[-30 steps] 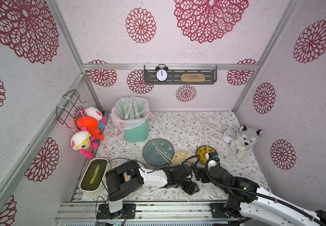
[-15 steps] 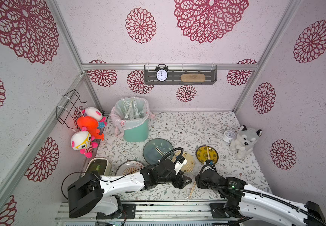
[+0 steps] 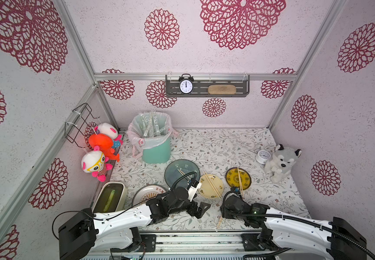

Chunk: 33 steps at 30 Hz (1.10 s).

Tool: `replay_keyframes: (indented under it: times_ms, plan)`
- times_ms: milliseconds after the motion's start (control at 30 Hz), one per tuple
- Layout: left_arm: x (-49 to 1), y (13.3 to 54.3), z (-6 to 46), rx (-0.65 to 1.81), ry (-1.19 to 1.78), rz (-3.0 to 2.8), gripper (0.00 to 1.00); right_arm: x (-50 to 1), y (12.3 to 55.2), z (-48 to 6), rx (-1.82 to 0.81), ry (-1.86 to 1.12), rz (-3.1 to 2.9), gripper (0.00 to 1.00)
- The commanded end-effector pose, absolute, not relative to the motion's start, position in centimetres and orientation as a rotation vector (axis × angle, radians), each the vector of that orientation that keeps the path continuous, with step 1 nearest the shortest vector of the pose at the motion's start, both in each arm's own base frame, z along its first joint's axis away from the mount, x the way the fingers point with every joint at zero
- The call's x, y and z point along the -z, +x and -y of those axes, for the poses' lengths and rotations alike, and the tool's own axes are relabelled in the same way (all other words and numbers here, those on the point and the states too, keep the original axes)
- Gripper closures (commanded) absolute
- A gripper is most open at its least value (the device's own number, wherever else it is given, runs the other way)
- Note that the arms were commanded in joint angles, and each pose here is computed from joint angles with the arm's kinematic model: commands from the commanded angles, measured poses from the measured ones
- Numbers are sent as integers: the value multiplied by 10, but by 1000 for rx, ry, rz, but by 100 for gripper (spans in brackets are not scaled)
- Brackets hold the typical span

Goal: Remove the packaging of disposable chopsticks
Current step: Move the disposable chopsticks to the center of the board.

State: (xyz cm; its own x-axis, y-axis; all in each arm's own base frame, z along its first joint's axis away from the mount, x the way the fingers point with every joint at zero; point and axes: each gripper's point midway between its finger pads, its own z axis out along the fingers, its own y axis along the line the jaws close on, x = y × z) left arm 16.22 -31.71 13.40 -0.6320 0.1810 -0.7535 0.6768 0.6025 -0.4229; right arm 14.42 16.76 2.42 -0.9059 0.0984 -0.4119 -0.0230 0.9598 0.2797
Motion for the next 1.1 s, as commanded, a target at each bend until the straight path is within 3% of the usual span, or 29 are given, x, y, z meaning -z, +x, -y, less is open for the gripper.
replay_keyframes:
  times_ms: [0,200,367,633,800,933,1067]
  plan:
    - [-133,168,306,893,638,-2147,2,-8,134,-146,-206,106,-2761,41]
    - [-138,166,301,906,631,-2124,2,9,127,-141,-124,86,-2824,58]
    - [-141,167,292,887,611,-2105,2,15,129,-136,-60,70,-2840,82]
    - [-140,167,290,885,605,-2100,2,9,159,-133,-146,72,-2851,88]
    - [-138,167,293,887,612,-2102,2,-7,176,-124,-97,67,-2822,86]
    - [-135,168,294,880,617,-2113,2,-18,175,-123,-99,72,-2822,61]
    - [-134,168,296,878,618,-2118,2,-29,171,-122,-98,75,-2815,54]
